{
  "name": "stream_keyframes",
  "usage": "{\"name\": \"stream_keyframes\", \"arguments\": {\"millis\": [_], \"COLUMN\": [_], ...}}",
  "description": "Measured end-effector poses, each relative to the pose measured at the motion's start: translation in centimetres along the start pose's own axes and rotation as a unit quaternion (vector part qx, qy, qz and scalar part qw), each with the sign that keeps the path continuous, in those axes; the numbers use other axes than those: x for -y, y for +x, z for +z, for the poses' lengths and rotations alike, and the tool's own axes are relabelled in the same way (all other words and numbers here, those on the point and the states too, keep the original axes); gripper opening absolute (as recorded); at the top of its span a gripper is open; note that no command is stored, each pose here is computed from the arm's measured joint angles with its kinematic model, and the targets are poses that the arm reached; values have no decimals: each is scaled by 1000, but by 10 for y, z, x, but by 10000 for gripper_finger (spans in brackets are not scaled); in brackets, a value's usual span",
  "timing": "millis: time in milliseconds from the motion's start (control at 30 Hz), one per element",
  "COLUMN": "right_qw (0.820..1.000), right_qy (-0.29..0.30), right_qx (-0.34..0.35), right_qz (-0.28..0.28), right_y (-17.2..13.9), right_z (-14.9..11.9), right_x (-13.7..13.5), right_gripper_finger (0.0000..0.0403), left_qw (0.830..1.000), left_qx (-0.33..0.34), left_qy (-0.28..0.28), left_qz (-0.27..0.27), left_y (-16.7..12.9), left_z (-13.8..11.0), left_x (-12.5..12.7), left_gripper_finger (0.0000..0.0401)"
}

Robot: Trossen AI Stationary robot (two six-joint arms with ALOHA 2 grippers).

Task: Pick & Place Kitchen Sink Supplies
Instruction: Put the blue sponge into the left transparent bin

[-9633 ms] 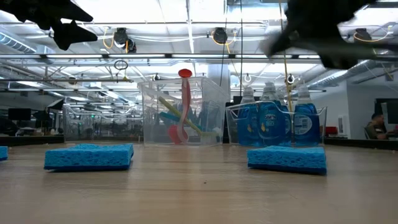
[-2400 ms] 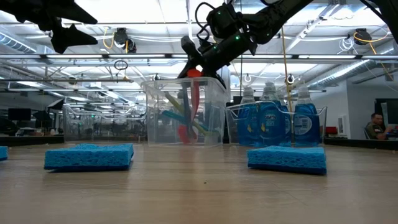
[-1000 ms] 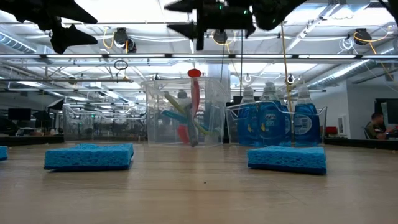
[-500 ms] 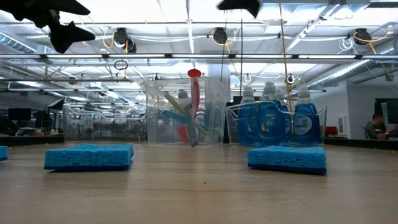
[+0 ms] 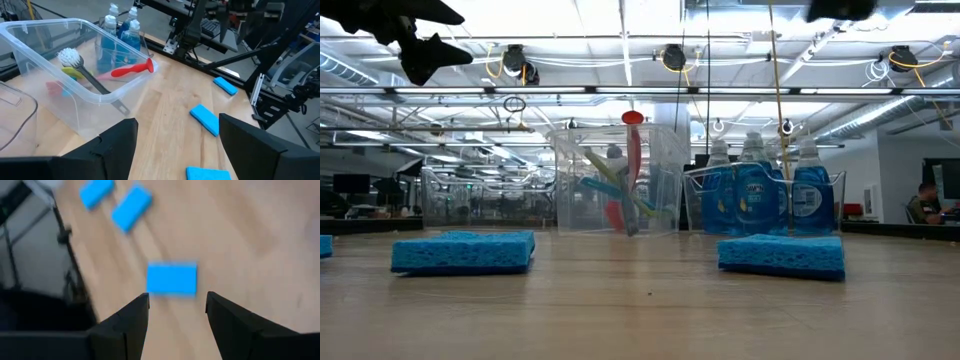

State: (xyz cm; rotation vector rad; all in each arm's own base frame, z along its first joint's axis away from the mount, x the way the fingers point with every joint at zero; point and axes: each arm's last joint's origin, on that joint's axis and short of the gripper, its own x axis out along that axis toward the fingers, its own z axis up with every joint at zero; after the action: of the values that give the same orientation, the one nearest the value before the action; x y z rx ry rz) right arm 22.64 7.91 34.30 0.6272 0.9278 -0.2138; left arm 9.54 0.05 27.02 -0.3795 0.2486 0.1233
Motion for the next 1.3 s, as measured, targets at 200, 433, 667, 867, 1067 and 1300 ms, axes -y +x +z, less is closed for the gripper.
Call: {"name": "stream_keyframes", "arguments": {"millis": [200, 433, 667, 867, 1067, 1300], "right_qw": [984, 936, 902, 876, 856, 838], "right_qy": [64, 188, 253, 273, 307, 345], "right_qx": [-165, -298, -348, -390, -400, -410], "right_qz": [-1, -20, -33, -74, -114, -104], "right_y": [-4, -5, 20, 44, 62, 83], "right_z": [-22, -35, -58, -94, -126, -162], "right_x": [5, 11, 13, 21, 29, 36], "right_gripper_finger": [185, 185, 185, 185, 185, 185], "left_qw": [1000, 1000, 1000, 1000, 1000, 1000], "left_qx": [0, 0, 2, 2, 3, 3], "left_qy": [2, 1, -3, -17, -25, -27], "left_qz": [0, 0, 4, 5, 4, 4], "left_y": [0, 0, 0, 0, 0, 0], "left_z": [0, 0, 0, 0, 0, 0], "left_x": [0, 0, 0, 0, 0, 0], "left_gripper_finger": [289, 287, 275, 280, 290, 285]}}
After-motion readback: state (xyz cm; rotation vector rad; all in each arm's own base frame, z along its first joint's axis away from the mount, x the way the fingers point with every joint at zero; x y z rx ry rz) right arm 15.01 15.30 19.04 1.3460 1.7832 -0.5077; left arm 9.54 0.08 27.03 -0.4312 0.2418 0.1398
